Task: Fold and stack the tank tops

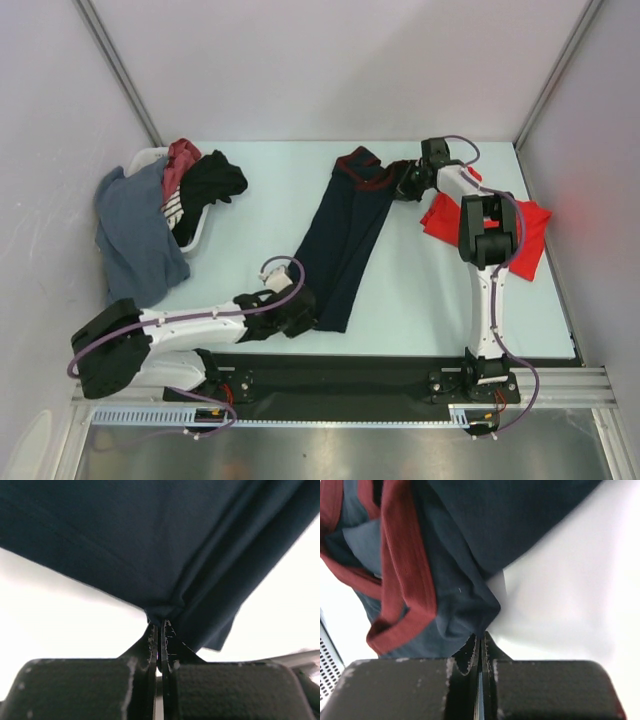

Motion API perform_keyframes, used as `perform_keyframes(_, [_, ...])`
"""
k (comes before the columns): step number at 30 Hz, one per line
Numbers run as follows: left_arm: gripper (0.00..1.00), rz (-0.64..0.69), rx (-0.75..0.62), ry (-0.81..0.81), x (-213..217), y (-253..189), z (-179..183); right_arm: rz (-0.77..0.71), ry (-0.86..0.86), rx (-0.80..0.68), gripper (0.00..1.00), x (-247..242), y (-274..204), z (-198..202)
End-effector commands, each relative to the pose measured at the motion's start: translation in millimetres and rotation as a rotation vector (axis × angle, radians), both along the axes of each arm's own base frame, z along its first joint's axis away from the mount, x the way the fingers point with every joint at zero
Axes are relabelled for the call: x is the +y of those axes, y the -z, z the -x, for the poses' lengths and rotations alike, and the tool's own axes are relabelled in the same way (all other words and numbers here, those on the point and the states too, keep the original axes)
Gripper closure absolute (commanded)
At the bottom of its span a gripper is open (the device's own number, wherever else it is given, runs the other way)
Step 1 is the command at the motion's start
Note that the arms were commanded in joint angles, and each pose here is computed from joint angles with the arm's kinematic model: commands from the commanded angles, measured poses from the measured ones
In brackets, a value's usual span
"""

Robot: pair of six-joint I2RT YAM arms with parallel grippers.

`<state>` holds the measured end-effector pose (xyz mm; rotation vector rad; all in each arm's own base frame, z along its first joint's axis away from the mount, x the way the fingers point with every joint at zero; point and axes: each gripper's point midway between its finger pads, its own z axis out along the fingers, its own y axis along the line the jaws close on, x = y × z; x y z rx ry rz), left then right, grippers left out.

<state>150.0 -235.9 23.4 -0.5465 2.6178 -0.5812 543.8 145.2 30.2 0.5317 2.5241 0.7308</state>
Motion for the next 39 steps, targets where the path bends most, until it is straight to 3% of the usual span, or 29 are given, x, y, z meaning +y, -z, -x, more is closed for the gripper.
perform_keyframes(1, [0.99,0.023,0.085,-0.012,-24.8,-2.0,34.2,0.079,-0.007,-0.123,1.00,-23.1,-25.2,-42.7])
perform_keyframes(6, [0.85,0.005,0.080,-0.032,-59.5,-14.2,45.1,0.066,-0.033,-0.132,0.97,-9.2,-29.3,-49.5])
perform_keyframes(8, [0.55,-0.026,0.082,-0.023,-59.2,-14.1,44.7,0.068,-0.031,-0.133,0.87,-9.0,-29.7,-48.5])
perform_keyframes(10, [0.32,-0.046,0.064,-0.023,-53.5,-14.1,42.8,0.072,-0.026,-0.146,0.78,-11.6,-33.6,-49.8])
perform_keyframes(12, [0.25,-0.070,0.036,-0.025,-42.8,-17.0,40.6,0.076,-0.028,-0.147,0.73,-12.0,-33.9,-49.3])
perform_keyframes(14, [0.25,-0.129,0.026,-0.041,-21.9,-15.3,41.4,0.080,-0.032,-0.135,0.69,-12.6,-33.6,-45.6])
perform_keyframes(18, [0.25,-0.123,-0.086,-0.026,-3.2,-38.5,29.8,0.128,-0.019,-0.119,0.60,-18.1,-40.7,-32.1])
perform_keyframes(22, [0.27,-0.110,-0.182,0.116,-12.2,-66.6,24.7,0.229,0.008,-0.159,0.47,-23.3,-70.1,-19.8])
perform_keyframes(29, [0.28,-0.008,-0.296,0.261,-40.2,-98.3,19.5,0.424,-0.009,-0.215,0.42,0.9,-109.0,2.2])
perform_keyframes(39, [0.29,-0.038,-0.278,0.288,-30.9,-91.8,16.0,0.468,-0.098,-0.226,0.42,75.9,-100.9,4.5])
